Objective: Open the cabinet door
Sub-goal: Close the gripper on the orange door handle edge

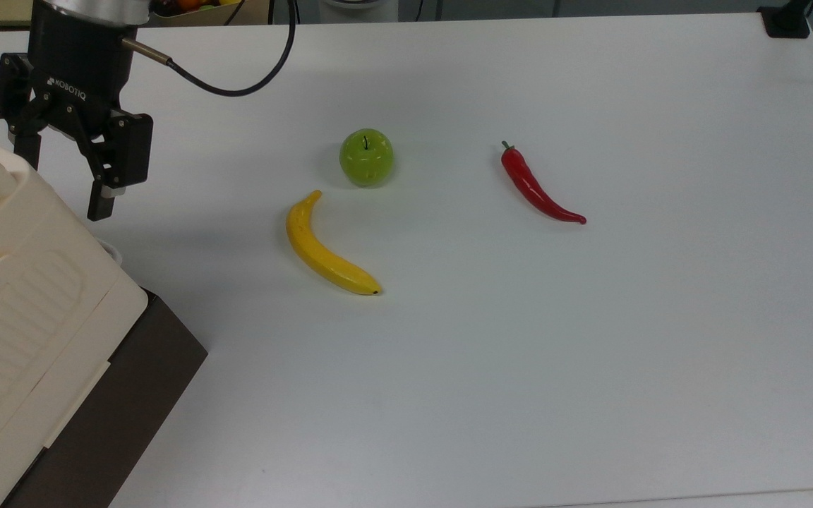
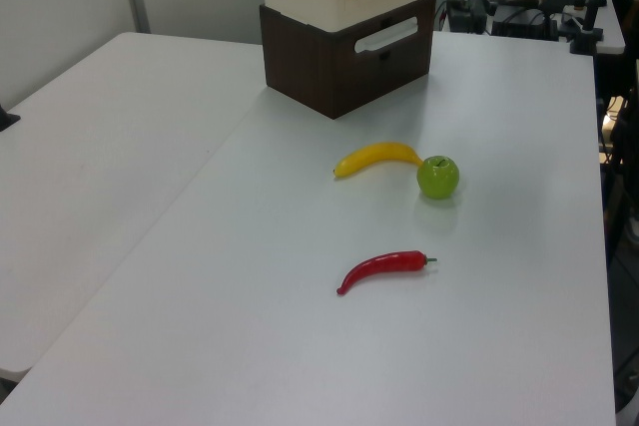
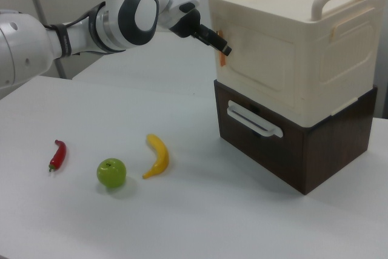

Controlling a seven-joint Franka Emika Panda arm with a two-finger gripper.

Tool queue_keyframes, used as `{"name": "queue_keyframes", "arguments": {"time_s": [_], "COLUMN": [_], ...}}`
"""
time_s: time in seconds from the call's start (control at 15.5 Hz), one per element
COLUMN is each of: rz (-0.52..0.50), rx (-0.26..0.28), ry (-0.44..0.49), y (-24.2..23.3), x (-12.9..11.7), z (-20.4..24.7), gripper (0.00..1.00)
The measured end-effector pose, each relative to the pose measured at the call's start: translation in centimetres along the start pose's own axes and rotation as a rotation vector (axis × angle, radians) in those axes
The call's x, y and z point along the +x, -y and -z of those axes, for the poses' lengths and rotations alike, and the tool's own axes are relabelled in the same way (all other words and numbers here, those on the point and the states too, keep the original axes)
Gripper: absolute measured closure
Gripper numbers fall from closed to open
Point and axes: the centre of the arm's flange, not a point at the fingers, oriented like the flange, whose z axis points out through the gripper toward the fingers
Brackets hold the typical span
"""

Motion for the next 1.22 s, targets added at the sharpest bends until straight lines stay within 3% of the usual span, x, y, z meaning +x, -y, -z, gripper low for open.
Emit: {"name": "queue_keyframes", "arguments": {"time_s": [0.06, 0.19, 0.26, 0.39, 0.58, 0.71, 0.84, 1.03, 1.22], "rz": [0.005, 0.025, 0.036, 0.047, 0.050, 0.051, 0.055, 0.049, 0.045], "rx": [-0.003, -0.016, -0.024, -0.030, -0.028, -0.027, -0.020, -0.019, -0.019], "ry": [-0.003, -0.008, -0.010, -0.008, -0.005, -0.005, -0.005, -0.006, -0.006], "y": [0.0, 0.1, 0.2, 0.3, 0.6, 0.7, 1.1, 1.2, 1.2], "x": [0.0, -0.1, -0.2, -0.4, -0.5, -0.6, -0.7, -0.7, -0.7], "z": [0.0, -0.1, -0.3, -0.7, -0.8, -0.8, -0.7, -0.7, -0.7], "gripper": [0.03, 0.19, 0.31, 0.36, 0.65, 0.66, 0.79, 0.86, 0.86]}}
